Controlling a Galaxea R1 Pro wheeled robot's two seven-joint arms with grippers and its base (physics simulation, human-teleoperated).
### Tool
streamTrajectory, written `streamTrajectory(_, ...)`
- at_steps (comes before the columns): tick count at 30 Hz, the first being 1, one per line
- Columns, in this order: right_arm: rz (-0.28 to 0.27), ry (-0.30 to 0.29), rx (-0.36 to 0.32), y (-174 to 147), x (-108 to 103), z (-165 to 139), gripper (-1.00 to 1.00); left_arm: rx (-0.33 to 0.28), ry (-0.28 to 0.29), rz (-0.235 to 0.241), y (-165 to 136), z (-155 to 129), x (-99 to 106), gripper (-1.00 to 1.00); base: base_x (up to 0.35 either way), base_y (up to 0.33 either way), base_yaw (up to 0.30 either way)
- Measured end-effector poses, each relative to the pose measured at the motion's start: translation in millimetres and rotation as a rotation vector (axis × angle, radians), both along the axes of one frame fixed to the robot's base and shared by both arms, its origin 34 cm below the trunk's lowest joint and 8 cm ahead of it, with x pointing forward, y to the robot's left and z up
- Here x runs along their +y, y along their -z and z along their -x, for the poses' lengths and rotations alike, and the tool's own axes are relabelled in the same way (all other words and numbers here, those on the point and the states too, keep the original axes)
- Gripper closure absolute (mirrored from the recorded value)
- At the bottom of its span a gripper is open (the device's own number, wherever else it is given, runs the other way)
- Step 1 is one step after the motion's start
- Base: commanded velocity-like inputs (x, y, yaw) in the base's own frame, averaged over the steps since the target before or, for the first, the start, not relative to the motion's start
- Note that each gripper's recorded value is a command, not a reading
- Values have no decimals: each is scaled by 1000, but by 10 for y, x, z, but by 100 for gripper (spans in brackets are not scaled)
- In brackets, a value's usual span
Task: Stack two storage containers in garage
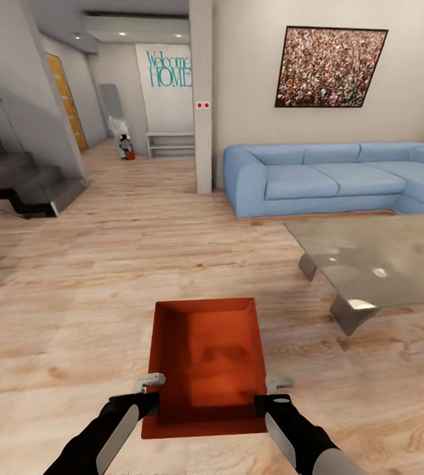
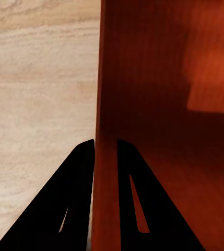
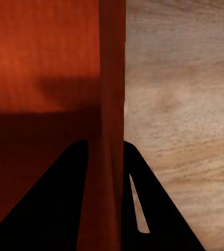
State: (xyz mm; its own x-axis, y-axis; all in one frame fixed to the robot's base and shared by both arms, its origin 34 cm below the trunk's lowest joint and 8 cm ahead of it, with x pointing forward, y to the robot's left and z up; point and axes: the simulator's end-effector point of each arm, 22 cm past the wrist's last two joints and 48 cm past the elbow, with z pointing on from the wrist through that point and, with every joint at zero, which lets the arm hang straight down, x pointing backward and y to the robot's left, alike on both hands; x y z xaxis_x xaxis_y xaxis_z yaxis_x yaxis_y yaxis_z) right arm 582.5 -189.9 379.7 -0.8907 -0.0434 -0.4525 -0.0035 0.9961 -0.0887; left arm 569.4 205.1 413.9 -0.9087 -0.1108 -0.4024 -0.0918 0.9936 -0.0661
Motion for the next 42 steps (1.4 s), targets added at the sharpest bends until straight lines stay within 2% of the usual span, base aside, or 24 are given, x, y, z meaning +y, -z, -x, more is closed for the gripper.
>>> streamTrajectory(29, 2, -1, 0, 0, -5, 1, 100, 1, -3, 3, 8, 5, -5, 100, 3, 209, 17)
streamTrajectory(42, 2, -1, 0, -2, -6, 1, 100, 1, -3, 3, 6, 6, -6, 100, 181, 207, 0)
